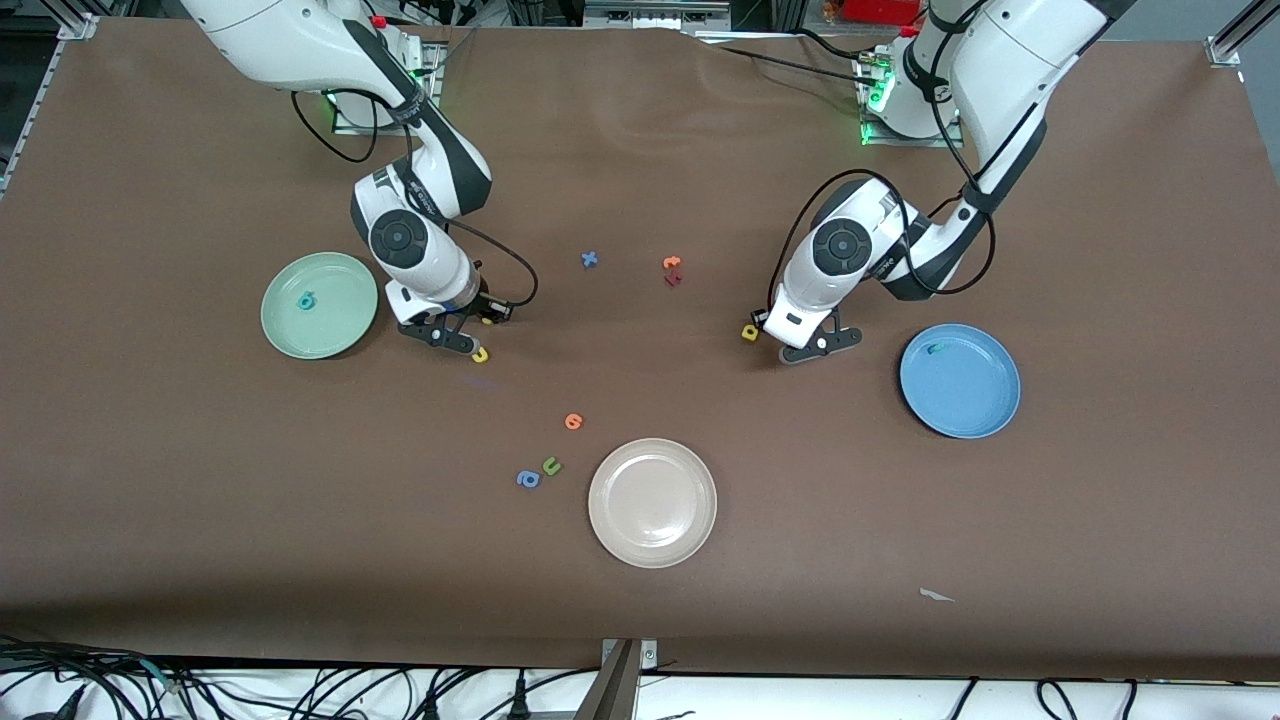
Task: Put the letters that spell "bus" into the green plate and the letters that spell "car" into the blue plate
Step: 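Drop s on the green plate while the left gripper drops r on blue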
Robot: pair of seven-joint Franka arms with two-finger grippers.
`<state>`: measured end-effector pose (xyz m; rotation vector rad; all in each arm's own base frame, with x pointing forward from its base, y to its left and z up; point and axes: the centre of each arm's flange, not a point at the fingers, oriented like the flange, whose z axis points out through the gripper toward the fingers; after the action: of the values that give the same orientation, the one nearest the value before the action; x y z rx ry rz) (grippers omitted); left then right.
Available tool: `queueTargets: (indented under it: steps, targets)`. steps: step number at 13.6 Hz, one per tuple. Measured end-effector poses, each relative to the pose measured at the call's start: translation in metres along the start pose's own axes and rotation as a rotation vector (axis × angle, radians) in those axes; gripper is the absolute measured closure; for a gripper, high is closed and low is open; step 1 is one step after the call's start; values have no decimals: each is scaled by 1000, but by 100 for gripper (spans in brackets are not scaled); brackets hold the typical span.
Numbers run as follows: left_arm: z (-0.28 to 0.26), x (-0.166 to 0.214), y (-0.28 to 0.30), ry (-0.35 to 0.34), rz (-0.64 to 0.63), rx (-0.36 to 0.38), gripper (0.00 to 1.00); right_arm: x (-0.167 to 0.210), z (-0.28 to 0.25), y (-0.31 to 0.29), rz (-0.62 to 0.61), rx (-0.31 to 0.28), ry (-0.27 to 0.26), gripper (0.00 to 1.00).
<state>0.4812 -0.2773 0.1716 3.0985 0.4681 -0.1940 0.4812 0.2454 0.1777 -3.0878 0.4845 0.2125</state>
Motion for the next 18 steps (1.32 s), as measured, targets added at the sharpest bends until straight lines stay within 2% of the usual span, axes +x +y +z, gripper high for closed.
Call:
queueTargets:
  steps: [3,5,7,10,13,17,18]
  targets:
    - [0,1,0,-2,-1,5,70,16,-36,27,22,-79,-26,78]
    - [-5,9,-4,-25,-12,60,70,25,-63,57,3,-141,-61,78]
    - [-24,26,-5,-49,-9,128,70,44,-80,101,-34,-178,-104,78]
    - [-47,57,-24,-96,43,192,70,70,-80,180,-100,-189,-177,78]
    - [-68,98,-72,-183,149,234,70,69,-58,234,-147,-189,-254,78]
    - [-88,149,-156,-274,319,199,70,64,-40,260,-183,-184,-296,78]
    - [-87,157,-174,-285,349,184,70,64,-37,261,-188,-185,-300,72]
